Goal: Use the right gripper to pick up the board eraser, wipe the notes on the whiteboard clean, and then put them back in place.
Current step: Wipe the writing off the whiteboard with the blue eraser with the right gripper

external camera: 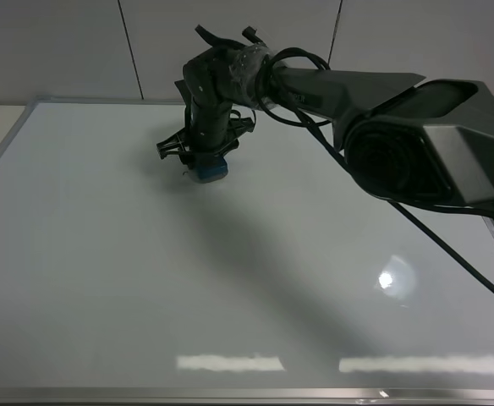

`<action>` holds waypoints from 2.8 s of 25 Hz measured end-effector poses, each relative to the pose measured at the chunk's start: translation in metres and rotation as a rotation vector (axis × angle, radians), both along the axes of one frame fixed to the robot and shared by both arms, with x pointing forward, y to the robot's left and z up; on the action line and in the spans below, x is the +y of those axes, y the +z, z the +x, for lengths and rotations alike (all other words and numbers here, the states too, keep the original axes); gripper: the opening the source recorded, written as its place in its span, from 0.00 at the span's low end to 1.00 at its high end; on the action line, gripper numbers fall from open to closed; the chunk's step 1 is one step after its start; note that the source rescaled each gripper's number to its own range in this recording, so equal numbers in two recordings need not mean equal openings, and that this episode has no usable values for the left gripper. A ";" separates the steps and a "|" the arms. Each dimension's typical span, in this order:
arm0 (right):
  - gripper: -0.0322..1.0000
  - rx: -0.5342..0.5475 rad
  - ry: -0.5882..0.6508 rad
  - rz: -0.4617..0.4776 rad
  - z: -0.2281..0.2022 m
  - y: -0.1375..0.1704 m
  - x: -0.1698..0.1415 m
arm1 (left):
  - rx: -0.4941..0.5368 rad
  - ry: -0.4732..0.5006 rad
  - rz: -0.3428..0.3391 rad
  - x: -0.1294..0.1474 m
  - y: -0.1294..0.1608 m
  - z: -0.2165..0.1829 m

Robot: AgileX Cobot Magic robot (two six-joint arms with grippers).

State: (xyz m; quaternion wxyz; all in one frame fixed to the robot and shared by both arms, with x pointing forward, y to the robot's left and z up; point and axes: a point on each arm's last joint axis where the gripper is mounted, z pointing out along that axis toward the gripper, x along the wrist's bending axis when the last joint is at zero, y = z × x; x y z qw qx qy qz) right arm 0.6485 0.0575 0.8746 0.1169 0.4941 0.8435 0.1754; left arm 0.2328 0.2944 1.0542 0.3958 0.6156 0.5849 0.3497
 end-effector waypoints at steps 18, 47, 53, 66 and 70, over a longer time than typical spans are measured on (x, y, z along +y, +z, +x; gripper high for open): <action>0.04 0.001 0.300 0.017 -0.092 -0.002 0.086 | 0.000 0.000 0.000 0.000 0.000 0.000; 0.04 0.008 0.126 0.007 -0.028 -0.001 0.031 | 0.000 0.000 0.000 0.000 0.000 0.000; 0.04 0.005 0.238 0.013 -0.067 -0.002 0.067 | 0.000 0.000 0.000 0.000 0.000 0.000; 0.04 -0.005 0.177 0.011 -0.048 -0.004 0.051 | 0.000 0.000 0.000 0.000 0.000 0.000; 0.04 0.007 0.091 -0.003 -0.021 -0.003 0.023 | 0.000 0.000 0.000 0.000 0.000 0.000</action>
